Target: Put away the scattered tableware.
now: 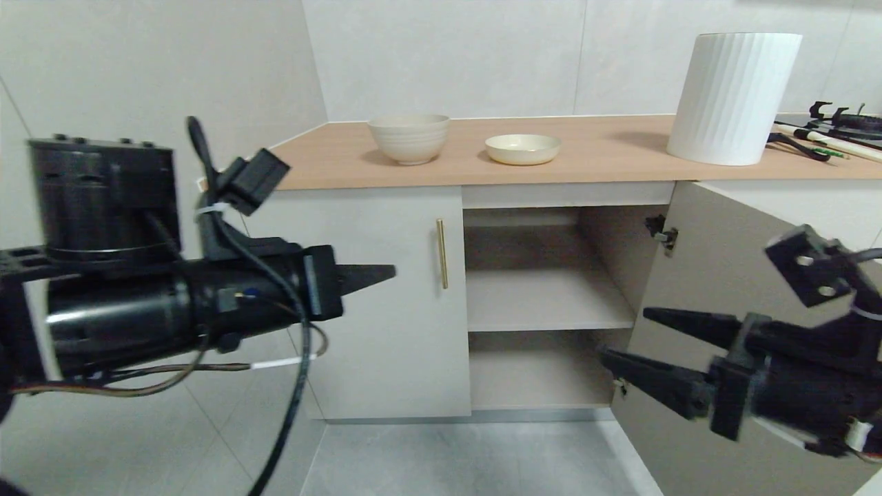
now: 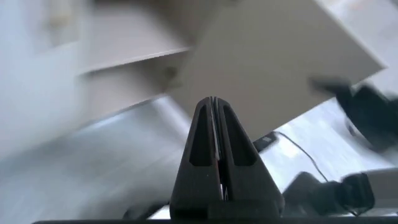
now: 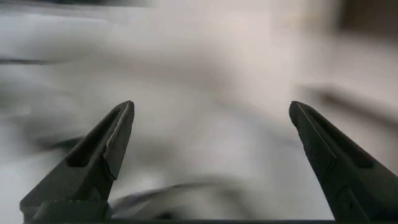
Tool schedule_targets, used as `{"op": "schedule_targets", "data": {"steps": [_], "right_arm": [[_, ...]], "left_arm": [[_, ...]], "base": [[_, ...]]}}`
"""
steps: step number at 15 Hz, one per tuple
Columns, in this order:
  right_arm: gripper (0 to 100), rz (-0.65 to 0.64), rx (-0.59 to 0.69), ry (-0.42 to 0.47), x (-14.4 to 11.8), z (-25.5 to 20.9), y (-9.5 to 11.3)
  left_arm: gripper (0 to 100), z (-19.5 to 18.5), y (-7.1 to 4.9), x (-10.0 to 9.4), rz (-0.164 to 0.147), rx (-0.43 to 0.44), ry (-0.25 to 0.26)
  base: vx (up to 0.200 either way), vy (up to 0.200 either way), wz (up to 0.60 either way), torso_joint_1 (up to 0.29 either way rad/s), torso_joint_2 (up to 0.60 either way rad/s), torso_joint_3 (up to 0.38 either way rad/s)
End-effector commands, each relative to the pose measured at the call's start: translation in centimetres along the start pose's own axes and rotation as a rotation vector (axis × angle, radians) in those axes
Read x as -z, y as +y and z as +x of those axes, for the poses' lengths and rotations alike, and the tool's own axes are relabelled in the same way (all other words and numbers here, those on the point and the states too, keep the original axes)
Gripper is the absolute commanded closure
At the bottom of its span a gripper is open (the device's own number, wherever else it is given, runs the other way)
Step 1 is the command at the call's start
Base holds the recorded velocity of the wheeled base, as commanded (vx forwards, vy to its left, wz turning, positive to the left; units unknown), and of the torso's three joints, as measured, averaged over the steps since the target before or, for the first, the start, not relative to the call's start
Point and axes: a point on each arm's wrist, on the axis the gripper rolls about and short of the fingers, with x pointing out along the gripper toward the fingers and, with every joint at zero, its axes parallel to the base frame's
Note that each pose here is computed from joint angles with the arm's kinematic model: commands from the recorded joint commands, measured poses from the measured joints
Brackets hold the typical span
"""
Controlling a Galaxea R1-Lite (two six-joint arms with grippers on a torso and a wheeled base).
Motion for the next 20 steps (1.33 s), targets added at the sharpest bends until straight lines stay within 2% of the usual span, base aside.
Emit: {"op": "schedule_targets", "data": {"steps": [1,4,5,6,8,9,11,13,15,19,20], "right_arm": [[0,-0.098,0.148,0.066,0.4,6.1,0.0],[0,-0.086,0.169,0.007,-1.5,6.7,-0.5],[0,-0.053,0.179,0.03,-1.6,6.4,-0.6],[0,-0.037,0.179,0.033,-1.8,6.1,-0.6],[0,0.052,0.159,0.023,-4.0,4.2,-0.2],[0,0.095,0.132,0.037,-5.0,3.3,0.0],[0,0.167,0.093,0.08,-6.4,2.0,0.4],[0,0.211,0.091,0.105,-7.2,1.5,0.5],[0,0.213,0.093,0.113,-7.2,1.5,0.5],[0,0.213,0.093,0.113,-7.2,1.5,0.5],[0,0.213,0.093,0.114,-7.2,1.5,0.5]], "left_arm": [[100,-7.6,0.2,-0.5,-0.011,-0.11,-0.108],[100,-9.4,0.6,-0.3,-0.024,-0.167,-0.134],[100,-9.4,0.7,-0.4,-0.012,-0.174,-0.133],[100,-9.4,0.7,-0.4,-0.013,-0.176,-0.132],[100,-9.1,1.3,-0.5,-0.024,-0.201,-0.128],[0,-9.1,1.4,-0.6,-0.026,-0.206,-0.136],[0,-9.0,1.6,-0.9,-0.022,-0.226,-0.147],[0,-8.8,1.9,-1.4,-0.003,-0.289,-0.193],[0,-8.8,2.0,-1.6,0.003,-0.329,-0.227],[0,-9.1,1.7,-1.7,0.011,-0.329,-0.241],[0,-9.1,1.7,-1.7,0.013,-0.328,-0.242]], "base": [[0.0,0.0,0.0,0.0,0.0,0.0],[0.0,0.0,0.0,0.0,0.0,0.0],[0.0,0.0,0.0,0.0,0.0,0.0],[0.0,0.0,0.0,0.0,0.0,0.0],[0.0,0.0,0.0,0.0,0.0,0.0],[0.0,0.0,0.0,0.0,0.0,0.0],[0.0,0.0,0.0,0.0,0.0,0.0],[0.0,0.0,0.0,0.0,0.0,0.0],[0.0,0.0,0.0,0.0,0.0,0.0],[0.0,0.0,0.0,0.0,0.0,0.0],[0.2,0.0,0.0,-0.002,0.0,0.002]]}}
